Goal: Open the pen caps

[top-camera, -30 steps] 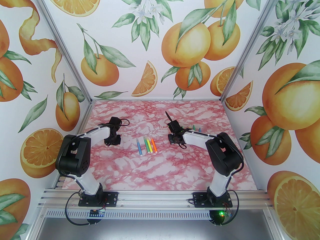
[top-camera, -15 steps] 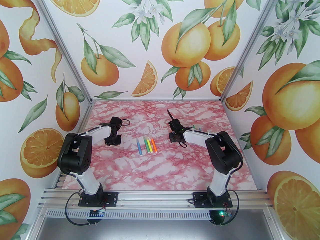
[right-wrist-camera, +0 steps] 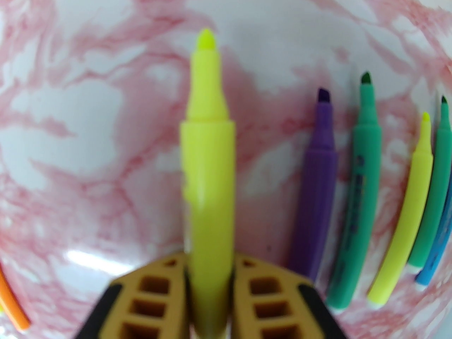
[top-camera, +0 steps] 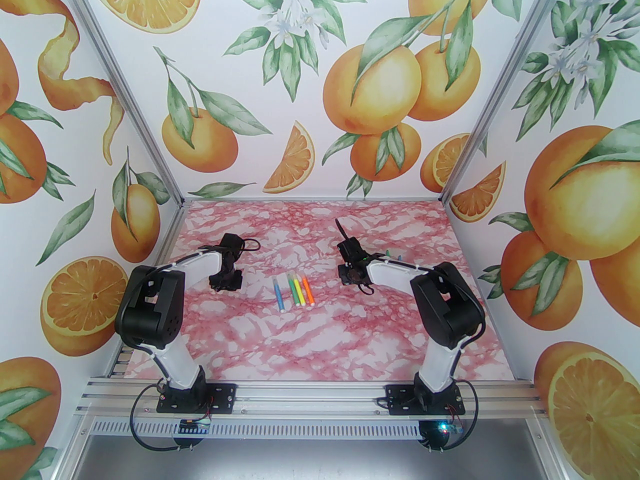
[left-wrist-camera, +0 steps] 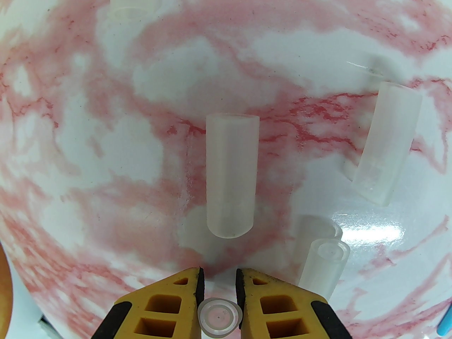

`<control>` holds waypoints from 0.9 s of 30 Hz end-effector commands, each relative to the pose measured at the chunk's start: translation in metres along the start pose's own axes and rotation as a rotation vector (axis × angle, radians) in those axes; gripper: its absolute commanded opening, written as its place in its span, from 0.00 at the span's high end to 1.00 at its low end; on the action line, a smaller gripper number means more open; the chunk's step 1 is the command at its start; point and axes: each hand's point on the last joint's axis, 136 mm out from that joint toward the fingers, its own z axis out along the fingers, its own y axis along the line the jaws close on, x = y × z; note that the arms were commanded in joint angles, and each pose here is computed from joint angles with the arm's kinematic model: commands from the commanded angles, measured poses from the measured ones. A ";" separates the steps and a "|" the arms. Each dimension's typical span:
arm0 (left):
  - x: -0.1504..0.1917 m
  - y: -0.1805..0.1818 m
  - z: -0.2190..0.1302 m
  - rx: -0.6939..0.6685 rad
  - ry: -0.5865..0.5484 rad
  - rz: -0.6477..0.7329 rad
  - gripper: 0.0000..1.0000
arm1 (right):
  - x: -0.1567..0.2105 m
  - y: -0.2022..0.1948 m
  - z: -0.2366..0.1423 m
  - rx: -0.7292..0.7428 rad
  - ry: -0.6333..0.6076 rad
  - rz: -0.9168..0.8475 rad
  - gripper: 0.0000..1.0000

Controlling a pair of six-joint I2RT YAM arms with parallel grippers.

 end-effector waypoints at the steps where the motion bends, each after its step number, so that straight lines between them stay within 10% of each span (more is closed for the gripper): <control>1: 0.001 0.001 0.009 -0.007 0.023 0.006 0.76 | 0.014 -0.012 0.005 0.042 0.065 0.010 0.78; 15: -0.002 0.001 0.002 0.001 0.002 -0.003 0.69 | 0.015 -0.014 0.000 0.047 0.065 0.008 0.69; 27: -0.022 -0.003 -0.035 0.086 -0.167 -0.036 0.43 | -0.005 0.013 -0.041 -0.148 -0.066 -0.044 0.51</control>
